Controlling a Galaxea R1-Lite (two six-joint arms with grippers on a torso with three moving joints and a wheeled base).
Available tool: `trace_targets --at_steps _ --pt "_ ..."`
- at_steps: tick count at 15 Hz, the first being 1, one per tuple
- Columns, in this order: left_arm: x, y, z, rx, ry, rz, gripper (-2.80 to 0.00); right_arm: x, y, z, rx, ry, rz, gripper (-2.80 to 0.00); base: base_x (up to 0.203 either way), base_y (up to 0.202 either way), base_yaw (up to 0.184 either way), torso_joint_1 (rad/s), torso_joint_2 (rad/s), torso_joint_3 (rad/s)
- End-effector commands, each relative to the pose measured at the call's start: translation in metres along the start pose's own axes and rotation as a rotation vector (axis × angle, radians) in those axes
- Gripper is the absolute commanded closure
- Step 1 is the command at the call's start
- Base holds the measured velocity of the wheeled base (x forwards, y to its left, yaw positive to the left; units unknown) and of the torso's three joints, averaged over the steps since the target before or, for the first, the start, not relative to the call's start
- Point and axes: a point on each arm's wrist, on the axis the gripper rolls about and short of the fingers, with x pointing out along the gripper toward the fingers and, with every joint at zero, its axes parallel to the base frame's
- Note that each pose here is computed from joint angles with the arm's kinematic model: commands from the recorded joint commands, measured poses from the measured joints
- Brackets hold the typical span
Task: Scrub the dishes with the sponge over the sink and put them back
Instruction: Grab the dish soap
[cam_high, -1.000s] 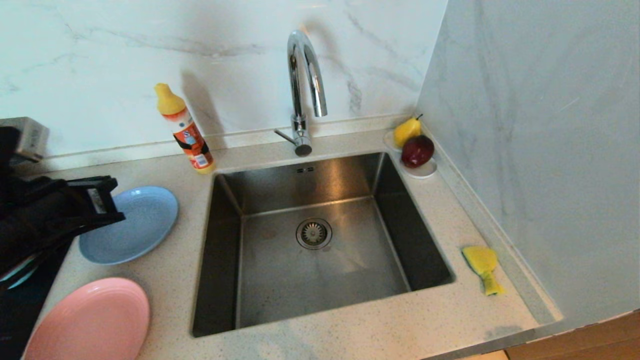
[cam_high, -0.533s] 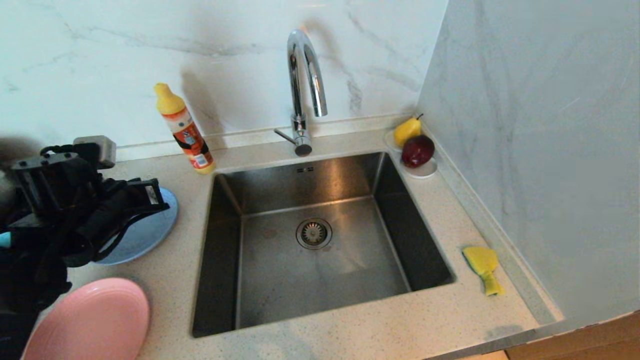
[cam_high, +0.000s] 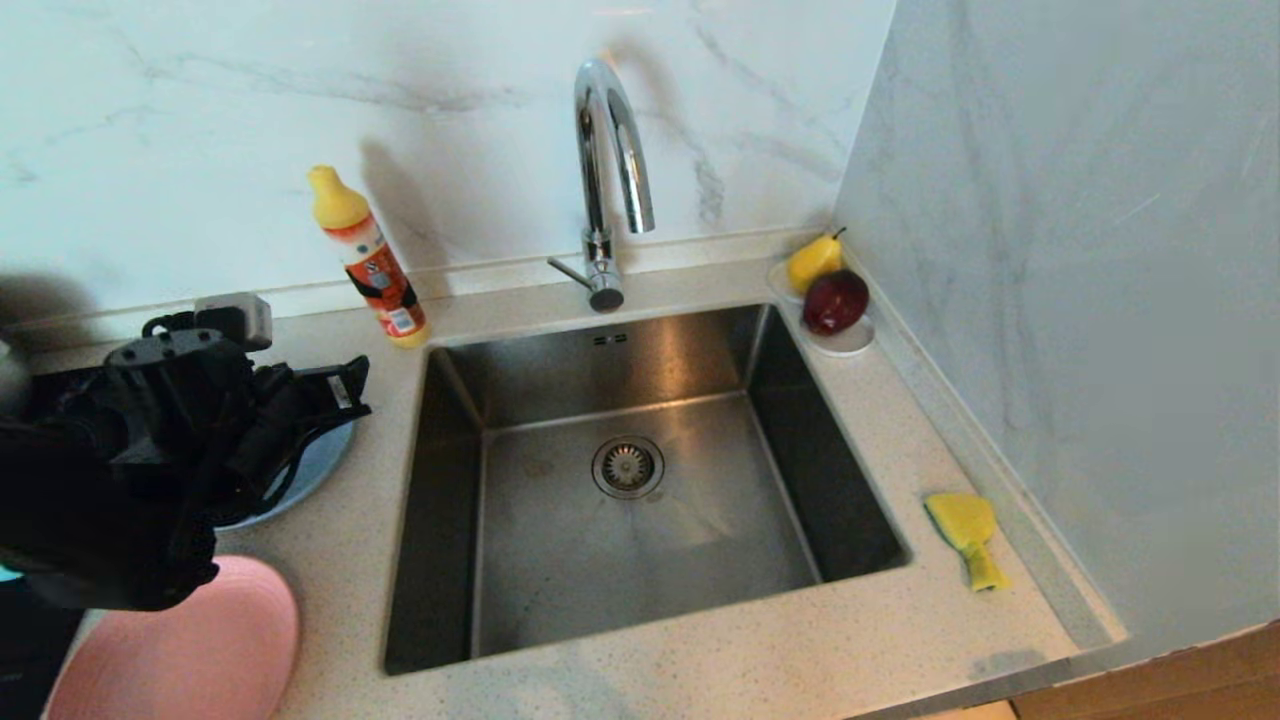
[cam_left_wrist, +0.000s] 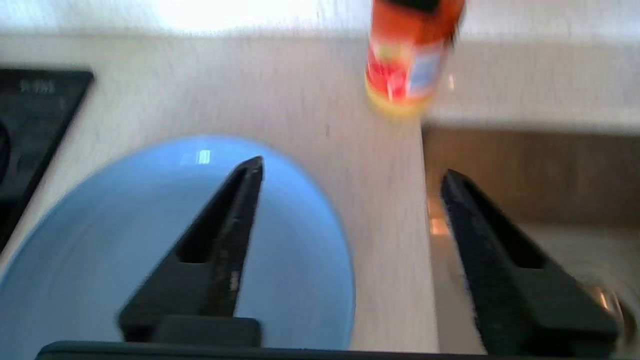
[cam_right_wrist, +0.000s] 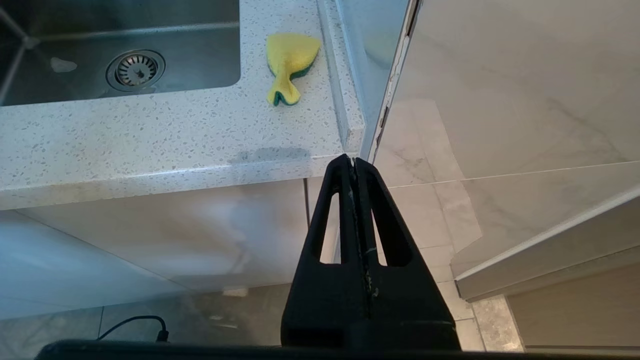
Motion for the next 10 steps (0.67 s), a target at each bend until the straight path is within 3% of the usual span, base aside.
trace_targets --at_steps 1,4,10 --pt "0.014 -0.010 -0.014 -0.004 -0.012 -0.008 -2.80 0.000 0.000 0.000 0.000 -0.002 0.000 0.00 0.000 0.000 0.000 0.000 0.00 0.000" --pt "0.024 -0.018 -0.011 -0.014 -0.043 -0.021 -2.80 0.000 0.000 0.000 0.000 -0.003 0.000 0.00 0.000 0.000 0.000 0.000 0.00 0.000" --pt "0.060 -0.030 -0.025 -0.022 -0.069 0.004 -2.80 0.000 0.000 0.000 0.000 -0.002 0.000 0.00 0.000 0.000 0.000 0.000 0.00 0.000"
